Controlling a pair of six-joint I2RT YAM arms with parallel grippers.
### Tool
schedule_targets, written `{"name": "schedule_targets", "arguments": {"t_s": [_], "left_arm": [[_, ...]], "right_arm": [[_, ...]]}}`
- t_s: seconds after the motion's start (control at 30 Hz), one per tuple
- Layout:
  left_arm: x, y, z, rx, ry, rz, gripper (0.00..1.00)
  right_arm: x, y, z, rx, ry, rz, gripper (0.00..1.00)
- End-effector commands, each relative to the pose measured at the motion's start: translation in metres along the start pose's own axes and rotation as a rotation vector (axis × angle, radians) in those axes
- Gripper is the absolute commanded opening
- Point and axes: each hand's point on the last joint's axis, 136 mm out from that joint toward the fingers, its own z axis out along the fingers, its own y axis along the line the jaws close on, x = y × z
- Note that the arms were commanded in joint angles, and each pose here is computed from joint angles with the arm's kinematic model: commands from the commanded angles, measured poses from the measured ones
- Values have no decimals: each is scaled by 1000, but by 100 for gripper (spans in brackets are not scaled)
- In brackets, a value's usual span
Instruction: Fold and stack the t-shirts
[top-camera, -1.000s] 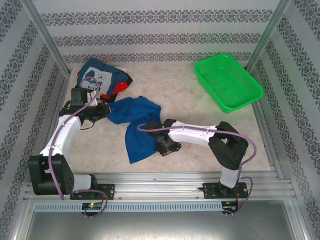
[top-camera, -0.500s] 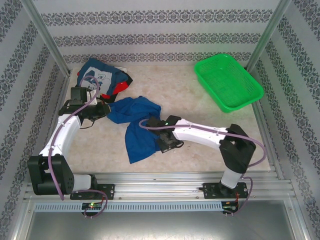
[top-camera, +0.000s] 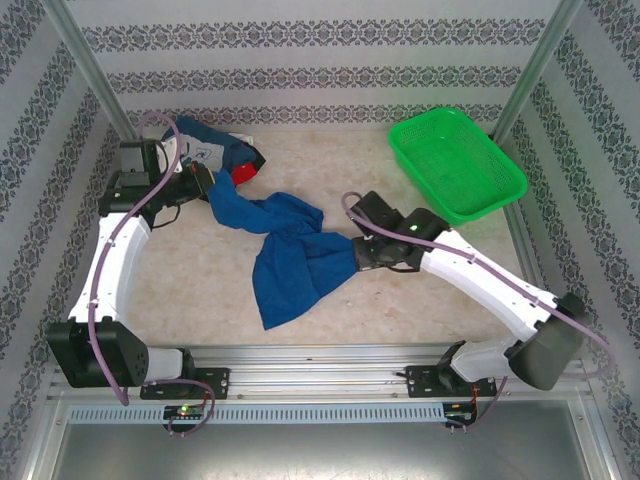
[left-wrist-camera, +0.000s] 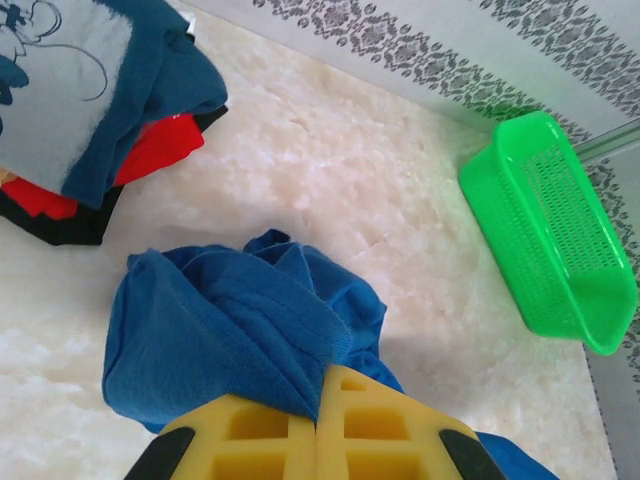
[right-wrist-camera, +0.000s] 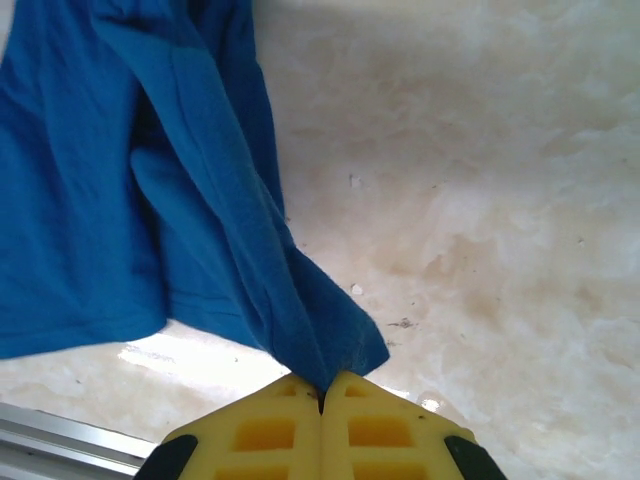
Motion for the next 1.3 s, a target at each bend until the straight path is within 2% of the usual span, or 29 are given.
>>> {"name": "schedule_targets", "arguments": {"t_s": [0.0,0.13,0.3,0.57,0.73,0.87,1.07,1.13,1.27], "left_arm": [[-1,-7,3,27,16,-21,0],[-15,-21,-5,59,-11,-12,0],[-63,-61,-32,132,-100,29,0],[-172,-129,-99,185,-378,136,0],[-212,-162,-151,215,-563,194,0],[-224,-180,-186,234,-661,234,0],[-220,-184,-213,199,-718,262,0],[-222,-181,-208,191,-715,252,0],[-230,-175,-177,233,-662,215,0]], "right_arm": [[7,2,-3,-77,27,-7,0],[0,-8,-20,-141,-29,70,0],[-39,-31,-88,-165,-221,129,0],[-129,-69,-223,-233,-624,215,0],[-166,-75,-291,-328,-817,225,0],[-177,-71,-333,-379,-908,198,0],[-178,-66,-361,-429,-970,187,0],[-183,-68,-359,-440,-967,192,0],[-201,-71,-337,-469,-930,208,0]]}}
